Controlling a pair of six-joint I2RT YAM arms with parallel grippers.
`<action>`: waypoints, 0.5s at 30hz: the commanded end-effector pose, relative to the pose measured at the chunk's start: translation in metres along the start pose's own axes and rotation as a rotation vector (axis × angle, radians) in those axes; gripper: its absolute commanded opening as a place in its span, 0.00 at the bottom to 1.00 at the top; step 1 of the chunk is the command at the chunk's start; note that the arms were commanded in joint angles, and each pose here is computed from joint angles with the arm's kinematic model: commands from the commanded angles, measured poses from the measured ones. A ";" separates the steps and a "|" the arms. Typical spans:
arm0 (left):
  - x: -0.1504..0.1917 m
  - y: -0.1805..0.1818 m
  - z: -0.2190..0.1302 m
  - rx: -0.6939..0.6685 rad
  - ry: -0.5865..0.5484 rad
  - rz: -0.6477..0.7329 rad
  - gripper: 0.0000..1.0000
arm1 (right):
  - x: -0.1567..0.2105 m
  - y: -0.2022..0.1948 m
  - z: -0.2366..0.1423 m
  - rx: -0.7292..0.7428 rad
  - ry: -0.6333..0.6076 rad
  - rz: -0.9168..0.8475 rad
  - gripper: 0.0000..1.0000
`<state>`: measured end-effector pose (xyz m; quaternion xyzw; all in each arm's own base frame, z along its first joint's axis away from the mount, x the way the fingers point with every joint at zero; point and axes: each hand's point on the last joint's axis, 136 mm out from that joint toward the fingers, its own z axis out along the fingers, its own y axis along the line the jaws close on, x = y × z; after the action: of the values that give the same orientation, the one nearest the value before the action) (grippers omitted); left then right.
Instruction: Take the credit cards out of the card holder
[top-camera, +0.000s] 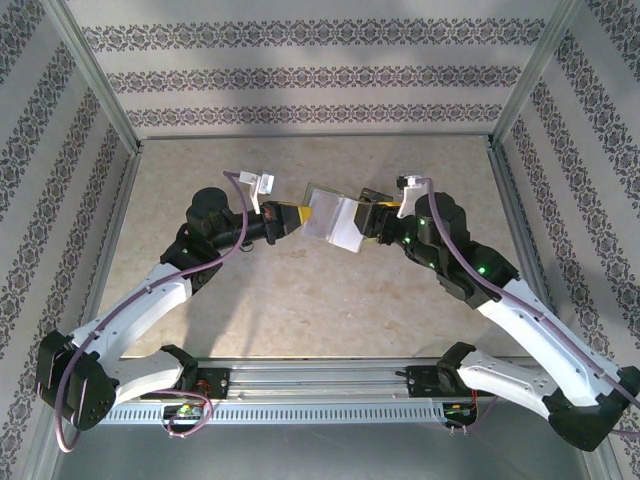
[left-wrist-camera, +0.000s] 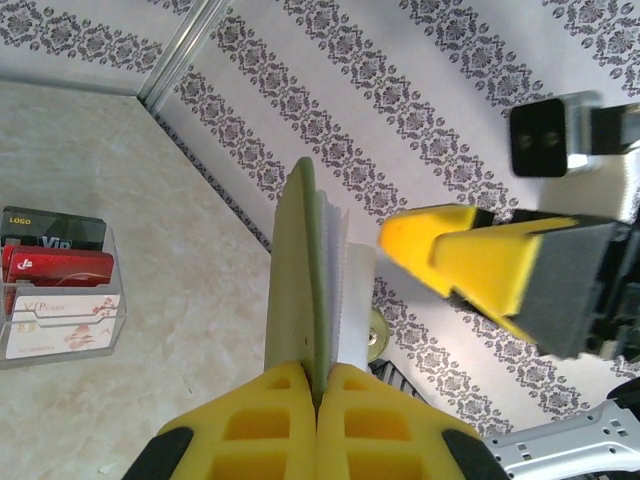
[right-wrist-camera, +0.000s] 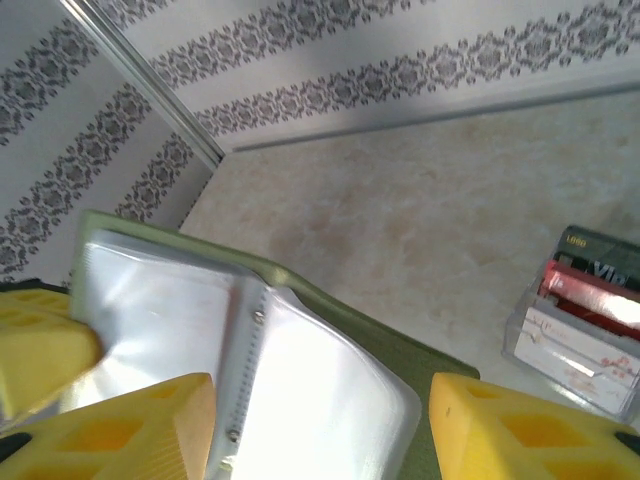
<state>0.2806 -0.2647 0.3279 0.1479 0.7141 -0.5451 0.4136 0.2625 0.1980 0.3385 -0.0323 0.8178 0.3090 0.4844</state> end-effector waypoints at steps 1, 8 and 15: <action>-0.016 -0.014 -0.008 0.047 -0.064 0.043 0.00 | -0.012 0.009 -0.016 -0.010 -0.020 -0.043 0.58; -0.015 -0.012 -0.005 0.051 -0.062 0.033 0.00 | -0.010 0.052 -0.004 -0.145 0.019 -0.057 0.55; -0.014 -0.016 -0.005 0.079 -0.059 0.029 0.00 | -0.004 0.069 0.033 -0.188 0.063 -0.013 0.57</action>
<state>0.2811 -0.2637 0.3265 0.1410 0.7115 -0.5525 0.4106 0.2640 0.2580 0.3432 -0.0912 0.8198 0.3471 0.4463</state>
